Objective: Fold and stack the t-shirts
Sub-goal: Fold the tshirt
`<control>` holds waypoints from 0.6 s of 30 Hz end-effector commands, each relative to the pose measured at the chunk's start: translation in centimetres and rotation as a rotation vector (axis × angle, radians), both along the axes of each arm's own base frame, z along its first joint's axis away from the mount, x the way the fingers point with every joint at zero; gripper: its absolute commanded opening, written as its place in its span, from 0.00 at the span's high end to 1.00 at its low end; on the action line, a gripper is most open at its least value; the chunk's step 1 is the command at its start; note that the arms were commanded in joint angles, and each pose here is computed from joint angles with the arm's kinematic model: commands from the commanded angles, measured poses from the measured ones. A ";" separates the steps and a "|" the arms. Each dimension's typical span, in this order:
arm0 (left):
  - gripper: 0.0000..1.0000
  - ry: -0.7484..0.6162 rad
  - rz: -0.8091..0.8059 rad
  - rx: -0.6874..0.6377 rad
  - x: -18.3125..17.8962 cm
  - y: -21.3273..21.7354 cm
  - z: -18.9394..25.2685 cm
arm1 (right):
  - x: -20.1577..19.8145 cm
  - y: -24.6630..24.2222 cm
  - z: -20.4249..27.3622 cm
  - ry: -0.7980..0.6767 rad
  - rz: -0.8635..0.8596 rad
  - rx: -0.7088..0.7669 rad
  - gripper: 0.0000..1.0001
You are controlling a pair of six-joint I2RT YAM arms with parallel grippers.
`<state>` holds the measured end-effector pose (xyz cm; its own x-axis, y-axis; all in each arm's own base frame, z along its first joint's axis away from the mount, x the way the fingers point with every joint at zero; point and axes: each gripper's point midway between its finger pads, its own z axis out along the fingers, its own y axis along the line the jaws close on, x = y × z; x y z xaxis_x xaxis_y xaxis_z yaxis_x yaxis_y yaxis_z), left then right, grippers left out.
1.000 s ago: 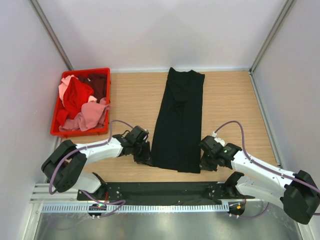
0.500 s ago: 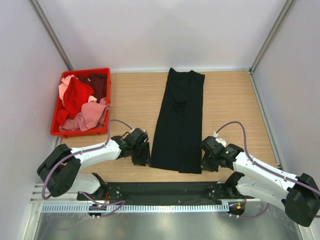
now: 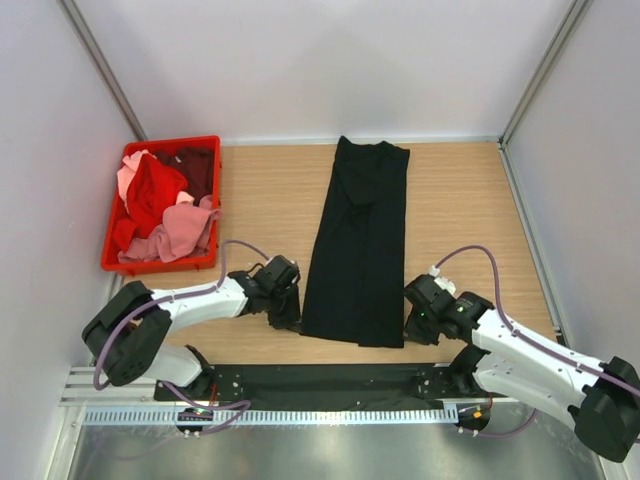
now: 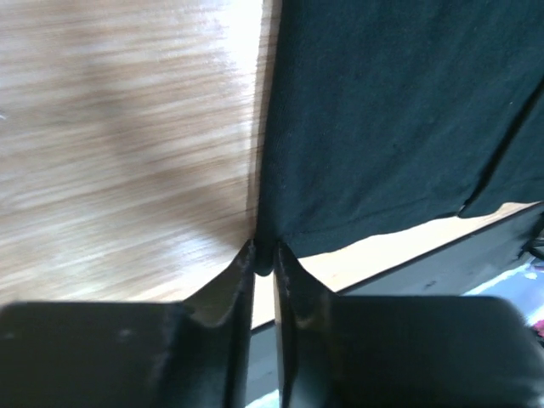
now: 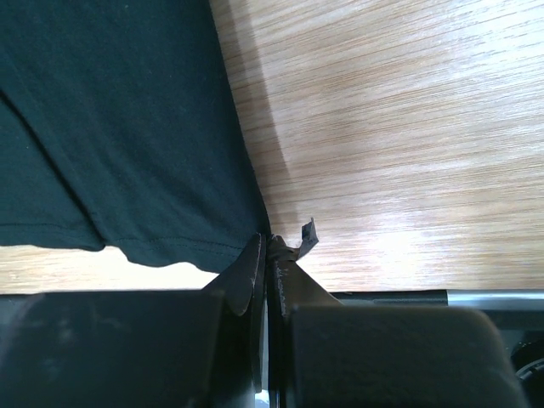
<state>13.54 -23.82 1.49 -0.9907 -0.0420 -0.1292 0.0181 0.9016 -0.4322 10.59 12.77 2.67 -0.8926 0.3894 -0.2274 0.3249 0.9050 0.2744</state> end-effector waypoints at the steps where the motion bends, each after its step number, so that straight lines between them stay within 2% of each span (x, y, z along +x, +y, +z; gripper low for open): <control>1: 0.90 0.019 -0.004 0.026 -0.5 0.4 -1.1 | -0.3 -0.2 0.4 -0.003 -0.003 0.002 0.97; 2: 0.99 0.021 -0.005 0.024 -0.6 0.4 -1.1 | -0.3 -0.2 0.5 -0.007 0.005 0.004 0.97; 3: 1.00 0.017 -0.006 0.013 -0.6 0.2 -0.7 | -0.3 -0.2 0.7 -0.009 0.006 0.004 0.97; 18: 1.00 0.018 0.037 -0.019 -2.7 -0.6 1.3 | -1.1 -0.9 2.1 -0.025 0.015 0.022 0.99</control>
